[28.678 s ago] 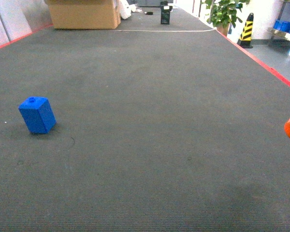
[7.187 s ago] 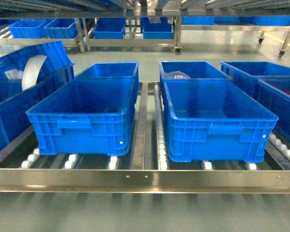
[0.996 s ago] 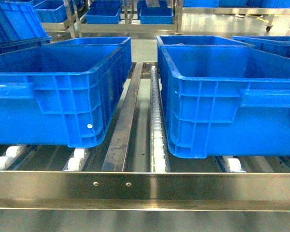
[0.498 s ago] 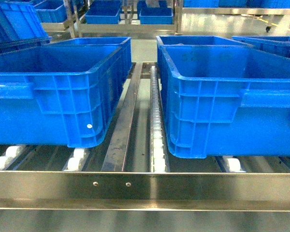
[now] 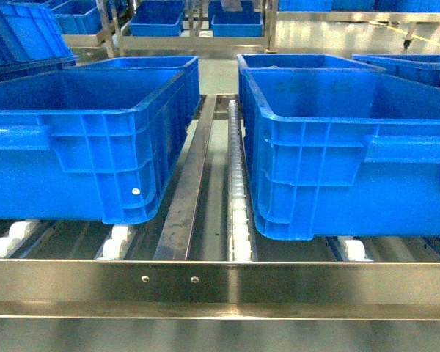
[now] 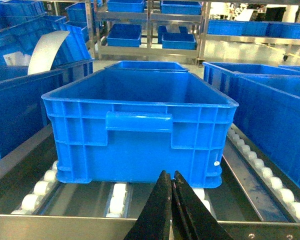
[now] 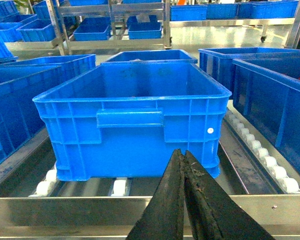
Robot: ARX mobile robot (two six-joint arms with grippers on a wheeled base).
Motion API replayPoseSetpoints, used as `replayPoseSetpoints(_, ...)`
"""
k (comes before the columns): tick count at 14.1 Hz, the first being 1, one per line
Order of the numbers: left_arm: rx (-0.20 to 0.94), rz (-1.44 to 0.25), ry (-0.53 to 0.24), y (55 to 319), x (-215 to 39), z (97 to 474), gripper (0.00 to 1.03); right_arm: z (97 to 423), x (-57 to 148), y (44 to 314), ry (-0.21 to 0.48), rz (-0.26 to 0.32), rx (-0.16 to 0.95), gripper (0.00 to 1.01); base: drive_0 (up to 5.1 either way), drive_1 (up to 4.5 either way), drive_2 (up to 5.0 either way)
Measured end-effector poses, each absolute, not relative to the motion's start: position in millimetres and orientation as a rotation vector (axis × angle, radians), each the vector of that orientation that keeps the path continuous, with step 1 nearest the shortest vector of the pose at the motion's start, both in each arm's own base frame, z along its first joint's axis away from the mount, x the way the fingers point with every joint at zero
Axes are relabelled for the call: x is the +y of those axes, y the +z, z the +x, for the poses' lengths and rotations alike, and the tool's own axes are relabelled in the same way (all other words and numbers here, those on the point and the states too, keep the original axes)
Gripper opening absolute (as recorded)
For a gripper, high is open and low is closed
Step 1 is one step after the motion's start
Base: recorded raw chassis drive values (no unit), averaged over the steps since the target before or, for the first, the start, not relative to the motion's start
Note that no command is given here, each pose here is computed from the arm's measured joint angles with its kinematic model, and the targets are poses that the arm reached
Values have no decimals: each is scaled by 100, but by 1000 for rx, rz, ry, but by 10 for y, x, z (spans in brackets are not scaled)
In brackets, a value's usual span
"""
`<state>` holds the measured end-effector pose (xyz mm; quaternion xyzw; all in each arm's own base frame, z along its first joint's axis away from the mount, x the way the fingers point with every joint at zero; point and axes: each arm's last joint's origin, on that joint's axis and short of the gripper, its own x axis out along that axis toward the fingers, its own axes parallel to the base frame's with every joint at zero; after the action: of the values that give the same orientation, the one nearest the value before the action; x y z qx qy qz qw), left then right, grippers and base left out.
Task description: Sort blue parts and orange caps into right shelf containers
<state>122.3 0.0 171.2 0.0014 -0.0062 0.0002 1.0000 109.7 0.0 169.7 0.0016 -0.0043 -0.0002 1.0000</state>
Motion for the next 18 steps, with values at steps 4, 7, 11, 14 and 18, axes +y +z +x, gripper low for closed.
replayPoseSetpoints(4,-16,3,0,1718,0,1142,2,971,0,1696,-1,3,-22,2,0,0,0)
replayPoseSetpoints(7,-15,3,0,1713,0,1097,2,973,0,1665,0,3,-1,2,0,0,0)
replayPoseSetpoints(11,-22,3,-1,1699,0,973,2,973,0,1666,0,3,-2,2,0,0,0)
replayPoseSetpoints(14,-3,3,0,1678,0,974,2,973,0,1666,0,3,-2,2,0,0,0)
replayPoseSetpoints(18,0,1,0,1675,0,974,27,973,0,1666,0,3,-2,28,0,0,0)
